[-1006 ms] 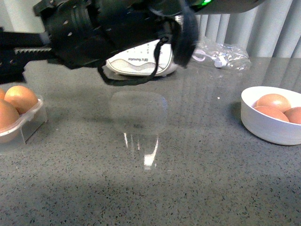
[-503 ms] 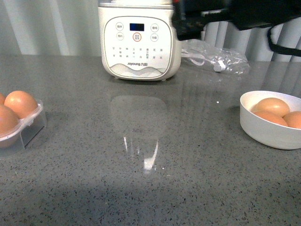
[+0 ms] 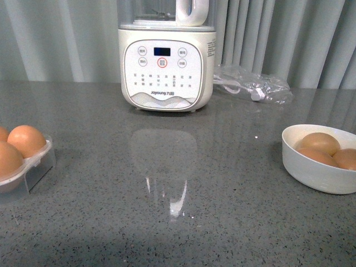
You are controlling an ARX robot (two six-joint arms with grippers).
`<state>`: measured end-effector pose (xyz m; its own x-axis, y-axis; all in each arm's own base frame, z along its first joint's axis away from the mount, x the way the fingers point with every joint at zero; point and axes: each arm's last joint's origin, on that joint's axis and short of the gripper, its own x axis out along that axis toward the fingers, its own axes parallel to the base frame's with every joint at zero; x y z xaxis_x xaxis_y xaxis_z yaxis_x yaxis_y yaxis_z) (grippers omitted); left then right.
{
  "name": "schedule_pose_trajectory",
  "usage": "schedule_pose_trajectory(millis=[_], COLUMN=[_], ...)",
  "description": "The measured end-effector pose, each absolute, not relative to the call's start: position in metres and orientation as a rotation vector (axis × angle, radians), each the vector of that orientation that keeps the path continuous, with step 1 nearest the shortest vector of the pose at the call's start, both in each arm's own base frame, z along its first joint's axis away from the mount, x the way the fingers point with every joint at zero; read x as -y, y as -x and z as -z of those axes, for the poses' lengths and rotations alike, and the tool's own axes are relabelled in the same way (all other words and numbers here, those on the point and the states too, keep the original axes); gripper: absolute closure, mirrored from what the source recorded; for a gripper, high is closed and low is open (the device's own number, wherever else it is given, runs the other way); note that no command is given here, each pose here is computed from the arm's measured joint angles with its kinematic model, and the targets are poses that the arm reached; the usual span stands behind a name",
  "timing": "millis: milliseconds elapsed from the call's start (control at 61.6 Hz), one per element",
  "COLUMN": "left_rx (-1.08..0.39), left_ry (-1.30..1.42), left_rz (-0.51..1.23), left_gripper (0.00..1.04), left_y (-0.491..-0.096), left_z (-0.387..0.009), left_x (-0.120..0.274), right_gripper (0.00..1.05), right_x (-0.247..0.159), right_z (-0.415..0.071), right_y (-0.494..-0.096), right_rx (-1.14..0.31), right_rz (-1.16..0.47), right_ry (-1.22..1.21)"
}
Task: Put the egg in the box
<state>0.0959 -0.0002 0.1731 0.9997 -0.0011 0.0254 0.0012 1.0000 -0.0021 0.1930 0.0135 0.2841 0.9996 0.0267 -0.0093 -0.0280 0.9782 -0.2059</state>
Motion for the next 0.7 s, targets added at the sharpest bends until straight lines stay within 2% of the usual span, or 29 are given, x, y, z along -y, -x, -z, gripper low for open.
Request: schedule_pose_trajectory(millis=[130, 406, 698], left_rx=[0.025, 0.025, 0.025], left_ry=[0.002, 0.002, 0.002], left_rz=[0.001, 0.001, 0.001], left_gripper=[0.07, 0.07, 0.07], left_y=[-0.096, -0.096, -0.096], left_z=[-0.173, -0.173, -0.173], left_x=[0.000, 0.000, 0.000], right_gripper=[0.53, 1.01, 1.01], right_x=[0.000, 0.000, 0.000], right_z=[-0.260, -0.221, -0.197], right_y=[-0.166, -0.147, -0.132], right_rx=[0.004, -0.012, -0.004], right_rz=[0.003, -0.003, -0.003], right_ry=[0.055, 0.015, 0.011])
